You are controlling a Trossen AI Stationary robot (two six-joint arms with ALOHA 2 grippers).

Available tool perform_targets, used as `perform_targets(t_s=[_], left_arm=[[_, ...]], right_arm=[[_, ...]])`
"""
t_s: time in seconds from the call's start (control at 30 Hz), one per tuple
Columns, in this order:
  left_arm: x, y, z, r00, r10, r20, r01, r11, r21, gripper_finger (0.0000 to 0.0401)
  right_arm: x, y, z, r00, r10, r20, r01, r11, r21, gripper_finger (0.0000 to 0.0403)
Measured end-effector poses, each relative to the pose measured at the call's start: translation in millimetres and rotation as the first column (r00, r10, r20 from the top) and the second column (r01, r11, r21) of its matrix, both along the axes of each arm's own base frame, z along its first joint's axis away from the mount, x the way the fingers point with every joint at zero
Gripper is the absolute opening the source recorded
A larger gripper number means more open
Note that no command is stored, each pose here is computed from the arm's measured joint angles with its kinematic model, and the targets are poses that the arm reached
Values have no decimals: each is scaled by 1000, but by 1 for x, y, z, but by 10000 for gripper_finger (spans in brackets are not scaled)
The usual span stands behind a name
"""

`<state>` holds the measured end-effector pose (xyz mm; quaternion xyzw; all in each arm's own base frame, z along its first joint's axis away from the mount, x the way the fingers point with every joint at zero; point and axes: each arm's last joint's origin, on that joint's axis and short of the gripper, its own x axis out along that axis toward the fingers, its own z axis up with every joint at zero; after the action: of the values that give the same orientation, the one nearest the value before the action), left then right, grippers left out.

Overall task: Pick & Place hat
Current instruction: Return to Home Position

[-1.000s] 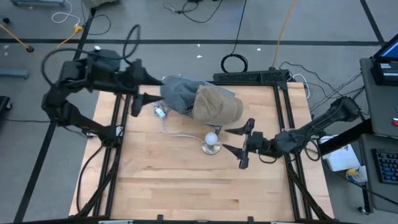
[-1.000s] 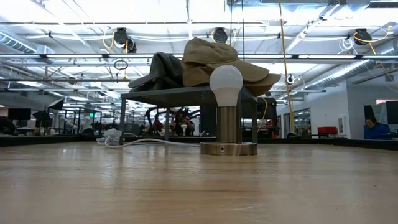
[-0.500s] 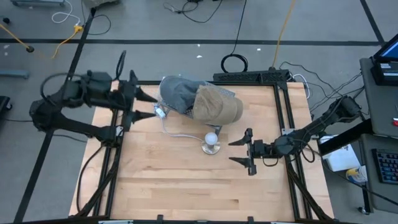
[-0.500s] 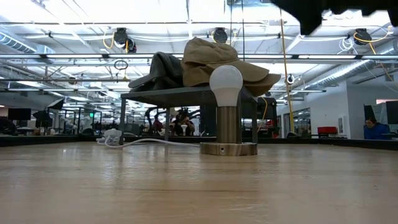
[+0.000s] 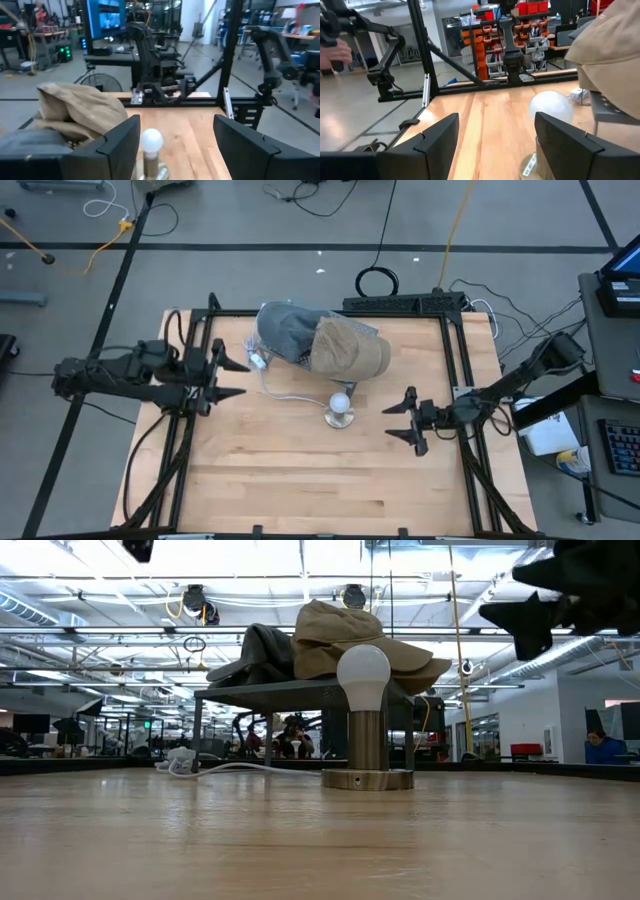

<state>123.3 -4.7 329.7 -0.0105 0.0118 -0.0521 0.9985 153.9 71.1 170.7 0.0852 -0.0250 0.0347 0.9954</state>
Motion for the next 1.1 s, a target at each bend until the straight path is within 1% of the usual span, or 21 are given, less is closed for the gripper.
perform_targets(t_s=[0.13, 0.3, 0.5, 0.63, 0.8, 0.93, 1.1], left_arm=[[-5, -3, -31, 999, -21, 25, 21, 1000, 10, 265], [-6, -6, -72, 999, -42, 29, 41, 999, 11, 270], [-6, -6, -110, 993, -8, 119, 7, 1000, 3, 258], [-6, -6, -131, 990, 0, 143, 1, 1000, -8, 250], [-7, -5, -147, 987, 10, 159, -8, 1000, -13, 247], [-7, -5, -146, 986, 19, 165, -18, 1000, -3, 255], [-12, -3, -142, 978, 34, 206, -33, 999, -8, 268]], right_arm=[[-10, -5, -8, 1000, 0, -2, 0, 1000, -3, 254], [-15, -8, -1, 998, -5, 61, 3, 999, 33, 254], [-18, -10, -2, 1000, -3, 22, 3, 1000, 0, 254], [-20, -11, 1, 999, -6, 41, 7, 1000, -22, 254], [-25, -15, 5, 998, -13, 57, 17, 998, -57, 254], [-30, -19, 5, 999, -25, 31, 27, 998, -64, 254], [-39, -29, 8, 998, -60, 37, 62, 996, -58, 254]])
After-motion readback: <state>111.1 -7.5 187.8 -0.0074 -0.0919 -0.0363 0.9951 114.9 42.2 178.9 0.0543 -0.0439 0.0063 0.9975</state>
